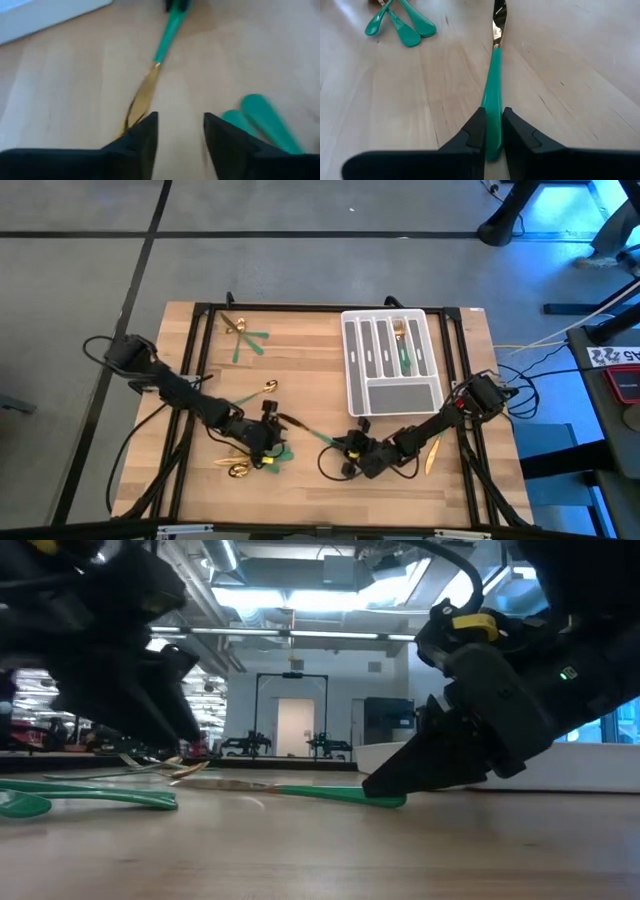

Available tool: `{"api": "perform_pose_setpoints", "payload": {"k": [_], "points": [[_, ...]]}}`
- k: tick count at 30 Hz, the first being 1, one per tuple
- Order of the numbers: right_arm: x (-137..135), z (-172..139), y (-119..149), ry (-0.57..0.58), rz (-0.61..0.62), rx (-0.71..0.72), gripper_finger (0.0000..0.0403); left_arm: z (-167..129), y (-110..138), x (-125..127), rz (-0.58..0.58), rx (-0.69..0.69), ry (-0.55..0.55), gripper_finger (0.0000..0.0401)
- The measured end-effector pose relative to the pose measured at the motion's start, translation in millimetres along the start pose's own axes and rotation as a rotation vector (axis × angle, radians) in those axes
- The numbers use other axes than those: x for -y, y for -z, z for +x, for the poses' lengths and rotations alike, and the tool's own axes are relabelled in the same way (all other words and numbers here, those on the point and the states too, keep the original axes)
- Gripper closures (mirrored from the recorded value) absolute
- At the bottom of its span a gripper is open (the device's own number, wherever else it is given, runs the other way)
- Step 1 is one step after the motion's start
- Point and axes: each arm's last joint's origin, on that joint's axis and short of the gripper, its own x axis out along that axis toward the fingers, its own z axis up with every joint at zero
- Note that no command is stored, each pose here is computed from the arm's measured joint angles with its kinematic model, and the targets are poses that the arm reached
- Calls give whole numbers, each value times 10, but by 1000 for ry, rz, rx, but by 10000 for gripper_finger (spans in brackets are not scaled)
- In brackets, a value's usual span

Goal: Sort silverware
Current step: Put the green knife into the silverware tray

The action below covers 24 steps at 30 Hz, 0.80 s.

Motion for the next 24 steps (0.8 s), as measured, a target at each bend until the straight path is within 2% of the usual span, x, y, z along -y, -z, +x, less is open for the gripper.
{"api": "perform_pose_setpoints", "payload": {"k": [4,8,12,18,24], "points": [[0,-2,0,3,-3,8,359,144,38,-151,-58,-37,-61,202],[1,-1,1,5,-14,10,359,287,115,-331,-80,-103,-113,186],[1,-1,1,5,-20,10,359,361,141,-484,-115,-132,-24,185],[2,-1,0,10,-23,14,359,392,162,-584,-118,-154,176,213],[5,-1,6,14,-30,16,358,385,181,-581,-82,-175,222,263]]}}
